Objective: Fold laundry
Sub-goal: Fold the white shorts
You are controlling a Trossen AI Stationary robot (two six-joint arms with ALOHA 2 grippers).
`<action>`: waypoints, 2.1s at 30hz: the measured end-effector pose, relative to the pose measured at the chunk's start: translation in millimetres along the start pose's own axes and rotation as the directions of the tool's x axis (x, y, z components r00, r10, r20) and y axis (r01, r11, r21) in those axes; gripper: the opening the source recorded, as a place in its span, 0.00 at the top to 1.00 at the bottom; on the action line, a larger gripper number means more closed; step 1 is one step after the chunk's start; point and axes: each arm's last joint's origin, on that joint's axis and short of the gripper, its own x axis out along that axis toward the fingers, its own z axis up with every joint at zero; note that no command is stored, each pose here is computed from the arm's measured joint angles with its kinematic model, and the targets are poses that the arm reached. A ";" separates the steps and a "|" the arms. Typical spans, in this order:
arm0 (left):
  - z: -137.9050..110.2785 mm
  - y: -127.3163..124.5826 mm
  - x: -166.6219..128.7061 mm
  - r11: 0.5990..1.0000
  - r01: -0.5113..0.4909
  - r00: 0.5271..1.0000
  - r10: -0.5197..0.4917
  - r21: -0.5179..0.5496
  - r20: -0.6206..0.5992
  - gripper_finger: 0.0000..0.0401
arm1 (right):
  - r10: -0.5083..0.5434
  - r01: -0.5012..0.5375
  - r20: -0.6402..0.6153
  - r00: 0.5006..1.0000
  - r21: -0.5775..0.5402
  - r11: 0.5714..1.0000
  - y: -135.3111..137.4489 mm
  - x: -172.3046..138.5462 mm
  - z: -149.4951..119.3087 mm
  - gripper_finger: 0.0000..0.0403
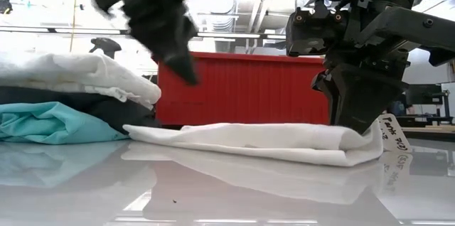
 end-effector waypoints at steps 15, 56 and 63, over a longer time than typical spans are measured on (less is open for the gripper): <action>-11.3 1.0 78.1 0.996 0.042 0.999 -0.043 -0.076 -0.014 0.75 | 0.058 -0.056 0.026 0.998 -0.069 0.996 3.1 -11.4 1.8 0.78; -4.0 6.8 81.1 0.993 0.044 0.998 -0.037 -0.114 0.058 0.75 | 0.261 -0.236 0.054 0.964 -0.287 0.928 29.8 0.6 2.7 0.78; 2.9 12.3 79.0 0.987 0.013 0.996 0.003 -0.163 0.093 0.75 | 0.154 -0.128 0.074 0.985 -0.274 0.953 26.3 -54.7 -8.0 0.78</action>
